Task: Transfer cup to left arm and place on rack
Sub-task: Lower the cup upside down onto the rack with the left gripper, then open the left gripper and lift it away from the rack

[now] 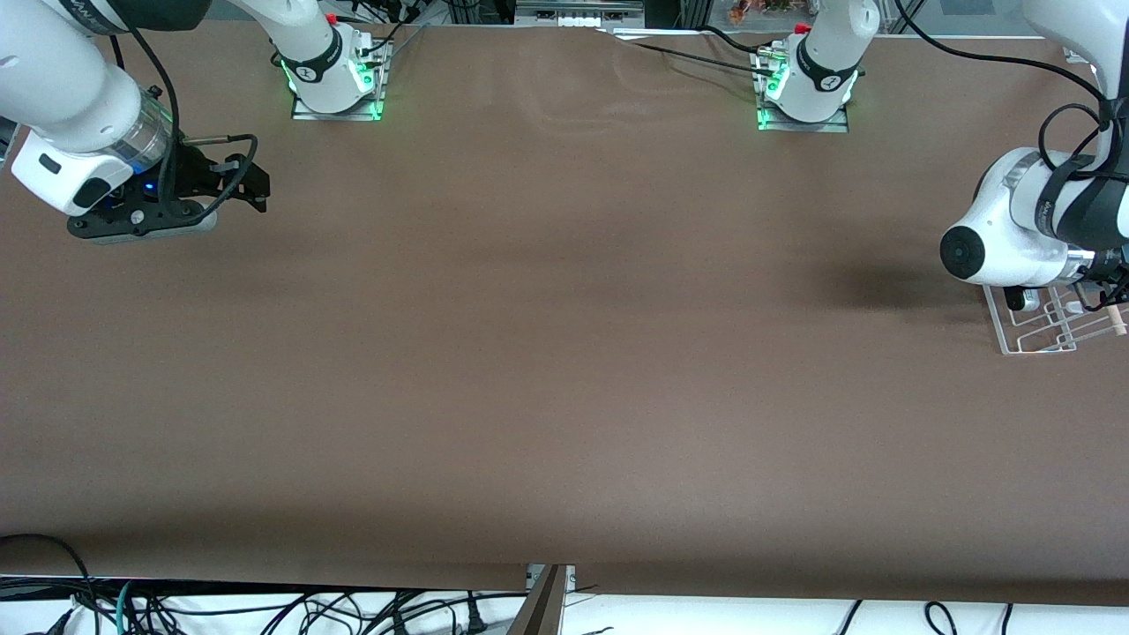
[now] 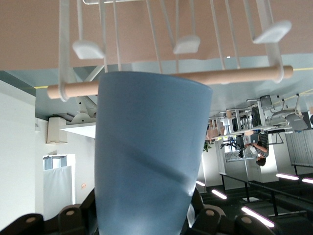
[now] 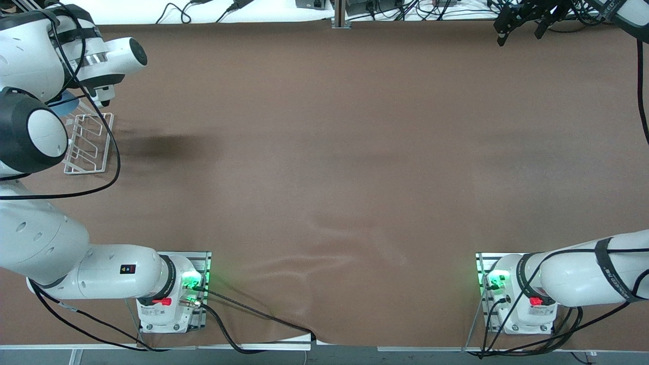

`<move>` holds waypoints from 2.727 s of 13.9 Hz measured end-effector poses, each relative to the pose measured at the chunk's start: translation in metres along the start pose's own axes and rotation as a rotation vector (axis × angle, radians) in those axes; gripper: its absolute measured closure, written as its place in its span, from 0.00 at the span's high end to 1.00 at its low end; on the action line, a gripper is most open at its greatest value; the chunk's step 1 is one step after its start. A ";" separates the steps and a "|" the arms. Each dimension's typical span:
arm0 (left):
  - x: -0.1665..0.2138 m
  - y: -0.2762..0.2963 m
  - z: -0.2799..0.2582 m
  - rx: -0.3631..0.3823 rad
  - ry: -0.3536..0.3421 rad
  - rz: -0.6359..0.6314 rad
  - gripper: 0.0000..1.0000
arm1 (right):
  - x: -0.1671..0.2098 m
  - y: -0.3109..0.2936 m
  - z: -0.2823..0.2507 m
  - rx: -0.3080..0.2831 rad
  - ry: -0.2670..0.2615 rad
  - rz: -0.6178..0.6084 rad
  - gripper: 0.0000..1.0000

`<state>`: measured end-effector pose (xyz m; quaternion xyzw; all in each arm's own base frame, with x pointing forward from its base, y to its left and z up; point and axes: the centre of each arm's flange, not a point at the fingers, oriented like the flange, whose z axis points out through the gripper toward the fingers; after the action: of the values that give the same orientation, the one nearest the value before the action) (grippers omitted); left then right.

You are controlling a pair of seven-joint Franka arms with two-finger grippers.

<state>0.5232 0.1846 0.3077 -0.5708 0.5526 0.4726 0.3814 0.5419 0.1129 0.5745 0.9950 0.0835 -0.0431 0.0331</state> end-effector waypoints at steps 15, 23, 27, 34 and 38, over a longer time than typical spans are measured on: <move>0.041 0.019 0.018 0.051 -0.003 -0.001 0.70 | 0.015 0.043 0.006 0.023 -0.005 0.012 1.00; 0.044 0.018 0.022 0.065 0.001 -0.006 0.93 | 0.016 0.046 0.007 0.027 -0.008 0.019 1.00; 0.027 0.011 0.012 0.071 0.013 -0.059 1.00 | 0.016 0.047 0.008 0.028 -0.009 0.019 1.00; -0.095 -0.011 -0.105 -0.089 0.204 -0.417 1.00 | 0.016 0.047 0.008 0.028 -0.009 0.021 1.00; -0.154 -0.021 -0.196 -0.147 0.444 -0.561 1.00 | 0.016 0.047 0.008 0.028 -0.009 0.020 1.00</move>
<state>0.5759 0.0407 0.5052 -0.8147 0.4084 0.2526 0.3250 0.5652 0.0684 0.5679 0.9960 0.0726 -0.0484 0.0197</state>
